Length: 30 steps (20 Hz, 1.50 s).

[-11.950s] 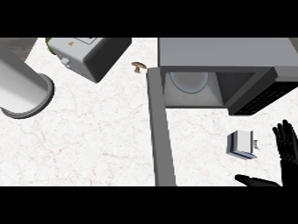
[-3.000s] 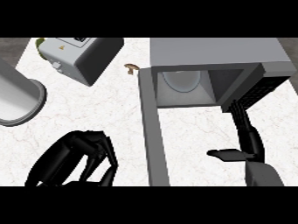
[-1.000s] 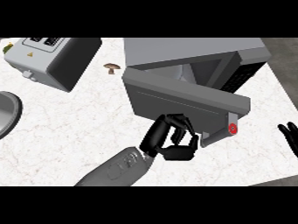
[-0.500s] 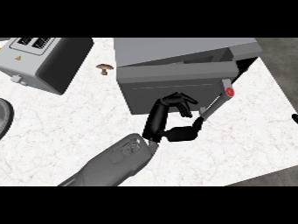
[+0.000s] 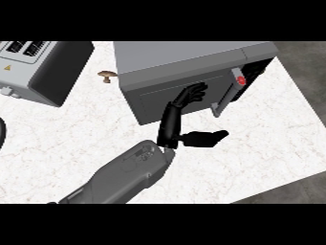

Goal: Pick up the milk, place it into the microwave and close the microwave

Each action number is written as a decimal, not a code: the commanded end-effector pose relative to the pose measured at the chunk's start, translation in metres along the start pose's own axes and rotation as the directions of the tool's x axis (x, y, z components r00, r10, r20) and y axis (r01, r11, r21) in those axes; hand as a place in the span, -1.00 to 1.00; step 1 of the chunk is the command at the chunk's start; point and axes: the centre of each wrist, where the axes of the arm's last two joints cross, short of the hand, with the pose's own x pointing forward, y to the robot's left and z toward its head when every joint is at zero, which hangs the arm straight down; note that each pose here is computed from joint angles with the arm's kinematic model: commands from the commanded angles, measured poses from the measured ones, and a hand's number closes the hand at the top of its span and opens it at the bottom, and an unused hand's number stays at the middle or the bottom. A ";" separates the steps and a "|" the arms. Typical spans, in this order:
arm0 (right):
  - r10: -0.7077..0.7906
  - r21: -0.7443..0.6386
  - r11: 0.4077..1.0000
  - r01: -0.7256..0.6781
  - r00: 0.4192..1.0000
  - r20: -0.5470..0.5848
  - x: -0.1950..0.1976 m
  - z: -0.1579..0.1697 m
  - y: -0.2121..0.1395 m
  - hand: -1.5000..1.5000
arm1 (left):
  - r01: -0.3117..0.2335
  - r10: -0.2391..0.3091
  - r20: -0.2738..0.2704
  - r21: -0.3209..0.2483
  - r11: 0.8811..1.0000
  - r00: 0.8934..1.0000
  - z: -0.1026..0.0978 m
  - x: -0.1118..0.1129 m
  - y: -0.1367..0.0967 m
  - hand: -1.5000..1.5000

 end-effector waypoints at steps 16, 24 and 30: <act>0.185 -0.011 0.983 -0.184 0.981 0.051 0.011 -0.035 -0.031 1.00 | -0.067 0.065 0.021 0.134 0.989 0.998 -0.029 0.017 0.003 -1.00; -0.187 -0.089 0.977 0.192 0.980 0.064 -0.035 -0.026 0.007 -1.00 | -0.084 0.078 0.050 0.120 0.989 0.996 -0.028 0.018 0.001 -1.00; -0.260 -0.078 0.962 0.261 0.965 0.018 -0.046 -0.028 -0.002 -1.00 | -0.074 0.068 0.058 0.115 0.991 0.996 -0.032 0.017 0.001 -1.00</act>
